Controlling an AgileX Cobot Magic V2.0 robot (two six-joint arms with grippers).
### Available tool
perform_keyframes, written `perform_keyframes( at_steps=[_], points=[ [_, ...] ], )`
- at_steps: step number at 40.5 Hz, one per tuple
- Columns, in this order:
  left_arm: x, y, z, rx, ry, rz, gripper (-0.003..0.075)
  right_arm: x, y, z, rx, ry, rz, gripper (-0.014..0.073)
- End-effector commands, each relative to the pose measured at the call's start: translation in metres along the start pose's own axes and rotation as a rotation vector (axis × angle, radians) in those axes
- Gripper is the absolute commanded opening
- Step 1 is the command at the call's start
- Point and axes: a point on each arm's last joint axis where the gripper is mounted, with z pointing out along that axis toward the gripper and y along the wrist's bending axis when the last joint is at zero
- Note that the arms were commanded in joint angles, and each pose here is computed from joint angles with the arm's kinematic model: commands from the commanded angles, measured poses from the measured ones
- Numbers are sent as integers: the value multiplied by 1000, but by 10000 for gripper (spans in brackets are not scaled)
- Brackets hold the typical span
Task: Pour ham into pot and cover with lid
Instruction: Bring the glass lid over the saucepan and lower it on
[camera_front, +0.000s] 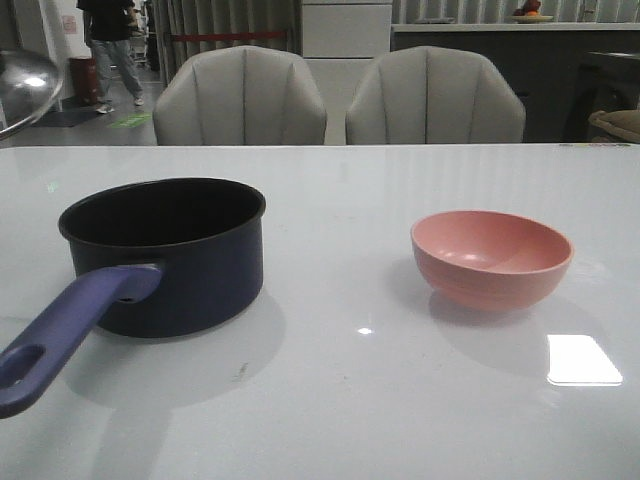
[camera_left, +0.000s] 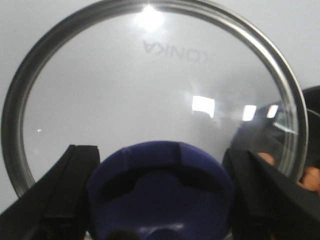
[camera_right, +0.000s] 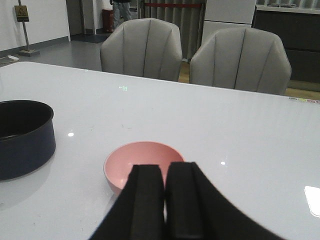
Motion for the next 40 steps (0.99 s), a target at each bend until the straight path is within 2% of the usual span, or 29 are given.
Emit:
perform_keyframes(
  at_steps=[1,10,21,26,40],
  points=[
    [-11,-35,-38,67,-136,83,260,-15,-2,-1,20,-89,-4,182],
    [-7,-88,-26,140,-96,200,260,-15,-2,-1,20,-89,-4,182],
    [5,-125,9,168,23,284,260,-15,-2,-1,20,-89,-4,182],
    [8,-133,23,169,58,301,260,-15,-2,-1,20,-89,-4,182],
    [6,-137,39,164,85,302,260,-15,-2,-1,20,-89,-4,182]
  ],
)
